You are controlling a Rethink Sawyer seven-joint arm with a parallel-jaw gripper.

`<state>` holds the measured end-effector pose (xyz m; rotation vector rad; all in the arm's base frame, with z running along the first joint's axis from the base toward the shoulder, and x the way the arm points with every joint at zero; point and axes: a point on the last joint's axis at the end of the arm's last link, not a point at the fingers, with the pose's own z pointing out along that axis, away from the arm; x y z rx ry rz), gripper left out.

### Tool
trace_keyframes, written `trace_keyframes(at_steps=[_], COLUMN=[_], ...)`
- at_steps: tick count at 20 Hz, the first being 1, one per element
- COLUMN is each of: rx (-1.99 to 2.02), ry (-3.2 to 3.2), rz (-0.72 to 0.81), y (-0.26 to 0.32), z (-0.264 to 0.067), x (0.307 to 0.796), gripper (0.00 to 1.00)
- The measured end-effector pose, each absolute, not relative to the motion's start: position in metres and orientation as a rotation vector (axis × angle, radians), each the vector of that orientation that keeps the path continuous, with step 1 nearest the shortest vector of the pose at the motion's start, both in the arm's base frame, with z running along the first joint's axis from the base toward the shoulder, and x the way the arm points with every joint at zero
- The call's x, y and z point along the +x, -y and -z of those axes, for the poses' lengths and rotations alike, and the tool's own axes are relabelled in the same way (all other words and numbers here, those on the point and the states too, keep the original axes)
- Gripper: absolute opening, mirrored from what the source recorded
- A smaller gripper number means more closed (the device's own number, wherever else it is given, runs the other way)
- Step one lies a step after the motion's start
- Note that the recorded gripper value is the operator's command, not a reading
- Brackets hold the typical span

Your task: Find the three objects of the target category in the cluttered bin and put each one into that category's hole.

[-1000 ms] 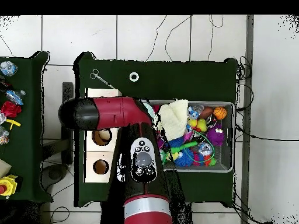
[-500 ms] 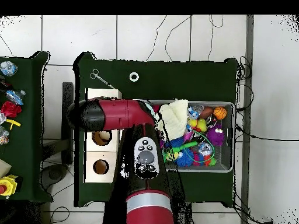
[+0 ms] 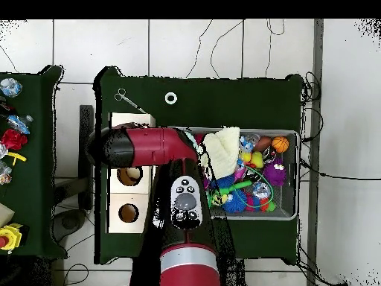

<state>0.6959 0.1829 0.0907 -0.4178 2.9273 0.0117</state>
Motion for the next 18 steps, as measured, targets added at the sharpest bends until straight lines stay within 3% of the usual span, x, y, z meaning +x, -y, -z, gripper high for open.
trace_keyframes(at_steps=[18], rx=[-0.374], ry=[-3.034], rz=[-0.064], y=[-0.182], z=[-0.134], x=[0.694], gripper=[1.00])
